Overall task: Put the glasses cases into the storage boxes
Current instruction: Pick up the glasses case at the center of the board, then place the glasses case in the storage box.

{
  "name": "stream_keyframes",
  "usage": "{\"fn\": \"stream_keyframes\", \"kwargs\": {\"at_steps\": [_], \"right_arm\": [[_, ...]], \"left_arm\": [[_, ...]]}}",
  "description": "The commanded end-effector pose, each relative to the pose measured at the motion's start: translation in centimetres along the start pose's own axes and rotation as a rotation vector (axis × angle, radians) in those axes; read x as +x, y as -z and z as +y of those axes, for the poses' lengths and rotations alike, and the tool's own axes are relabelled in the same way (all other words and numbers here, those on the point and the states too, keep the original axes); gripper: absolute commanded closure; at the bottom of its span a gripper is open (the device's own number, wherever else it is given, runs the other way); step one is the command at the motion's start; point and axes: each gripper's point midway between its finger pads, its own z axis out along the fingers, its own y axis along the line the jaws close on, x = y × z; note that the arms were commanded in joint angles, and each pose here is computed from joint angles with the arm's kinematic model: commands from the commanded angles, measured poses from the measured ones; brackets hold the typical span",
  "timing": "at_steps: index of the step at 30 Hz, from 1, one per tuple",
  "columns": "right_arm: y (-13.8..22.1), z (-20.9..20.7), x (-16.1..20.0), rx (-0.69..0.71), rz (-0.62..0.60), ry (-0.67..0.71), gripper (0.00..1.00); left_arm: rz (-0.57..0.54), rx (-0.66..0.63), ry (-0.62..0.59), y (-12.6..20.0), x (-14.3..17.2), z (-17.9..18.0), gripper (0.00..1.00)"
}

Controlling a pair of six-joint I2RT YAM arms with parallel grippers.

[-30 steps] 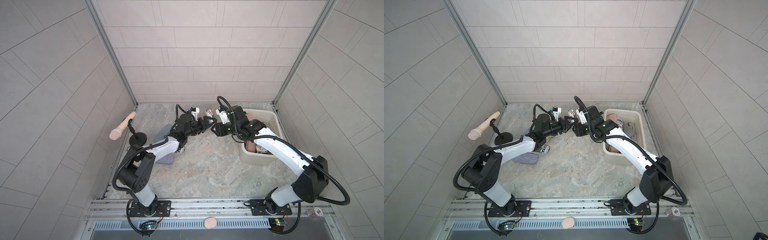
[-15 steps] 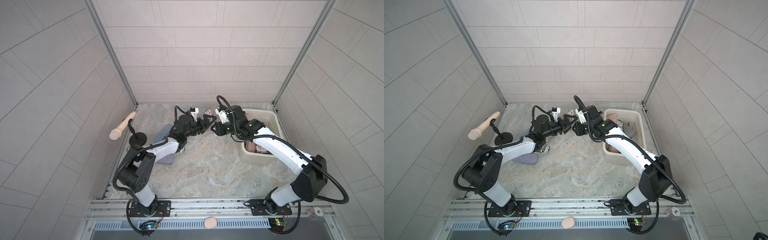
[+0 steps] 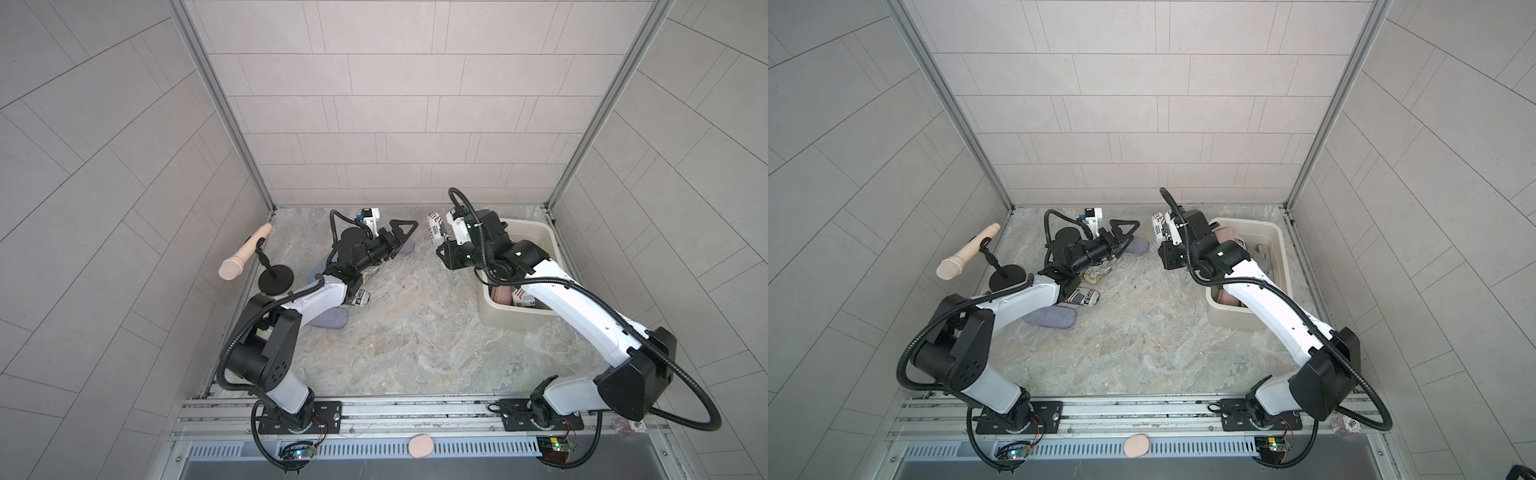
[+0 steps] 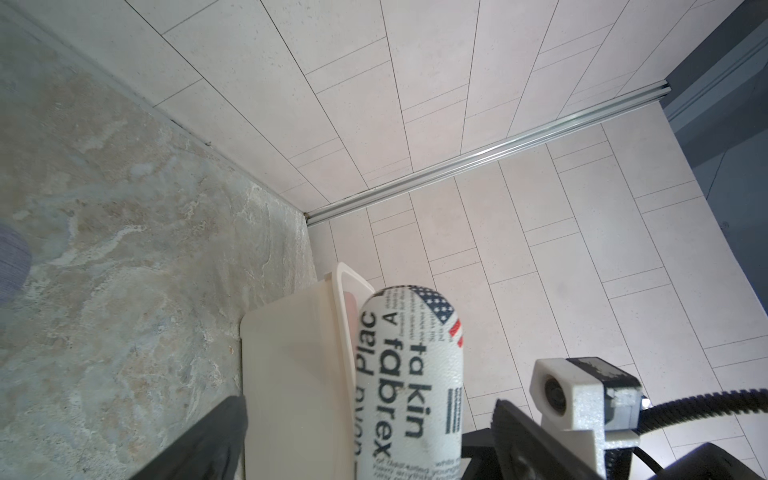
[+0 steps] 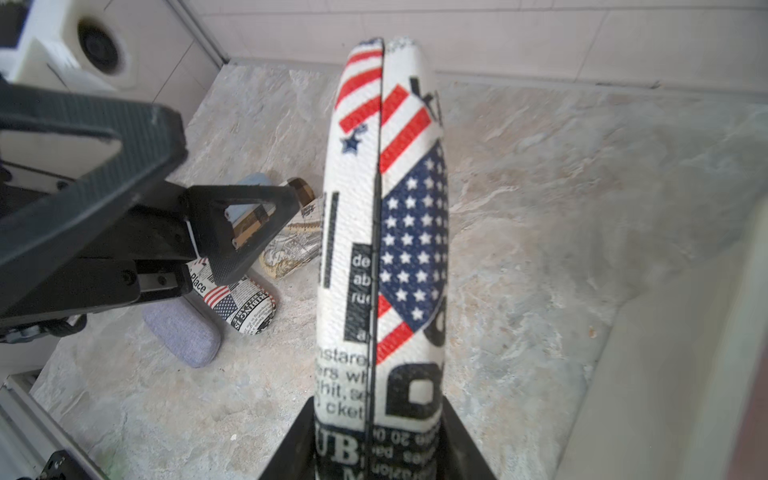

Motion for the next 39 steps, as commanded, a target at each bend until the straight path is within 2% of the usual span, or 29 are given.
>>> {"fn": "stream_keyframes", "kwargs": {"at_steps": [1,5,8,12,16,18,23,32,35,37,39], "right_arm": [[2.8,-3.7,-0.1,0.132,-0.042,-0.006,0.84],[5.8,-8.6,1.0,0.235,-0.060,-0.086,0.84],[8.2,-12.8,2.8,0.362,-0.079,-0.139,0.84],[10.1,-17.3,5.0,0.472,-0.043,-0.222,0.85],[9.1,-19.2,5.6,0.485,0.057,-0.218,0.85],[8.5,-20.1,5.1,0.512,0.104,-0.160,0.86],[7.4,-22.9,4.7,0.634,0.249,-0.134,0.86],[4.7,-25.9,4.6,0.736,0.367,-0.092,0.85],[3.8,-26.3,4.9,0.755,0.392,-0.085,0.79],[3.6,-26.3,4.8,0.774,0.390,-0.071,0.64],[3.3,-25.8,4.6,0.744,0.376,-0.073,0.57]], "left_arm": [[-0.027,-0.043,-0.038,0.9,-0.3,0.0,0.01],[-0.045,-0.091,-0.061,1.5,-0.4,0.6,0.02],[-0.040,-0.087,-0.069,1.5,-0.4,0.2,0.02],[-0.032,-0.091,-0.046,1.2,-0.2,0.8,0.03],[-0.014,-0.090,-0.031,0.8,0.1,1.1,0.05],[-0.014,-0.092,-0.030,0.8,0.1,1.2,0.05],[-0.014,-0.099,-0.047,1.1,0.0,0.9,0.05],[-0.007,-0.122,-0.054,1.0,0.0,1.3,0.05],[-0.006,-0.123,-0.056,1.0,0.0,1.3,0.05],[-0.005,-0.120,-0.060,1.0,0.0,1.2,0.05],[-0.003,-0.122,-0.059,1.0,0.1,1.2,0.05]]}}
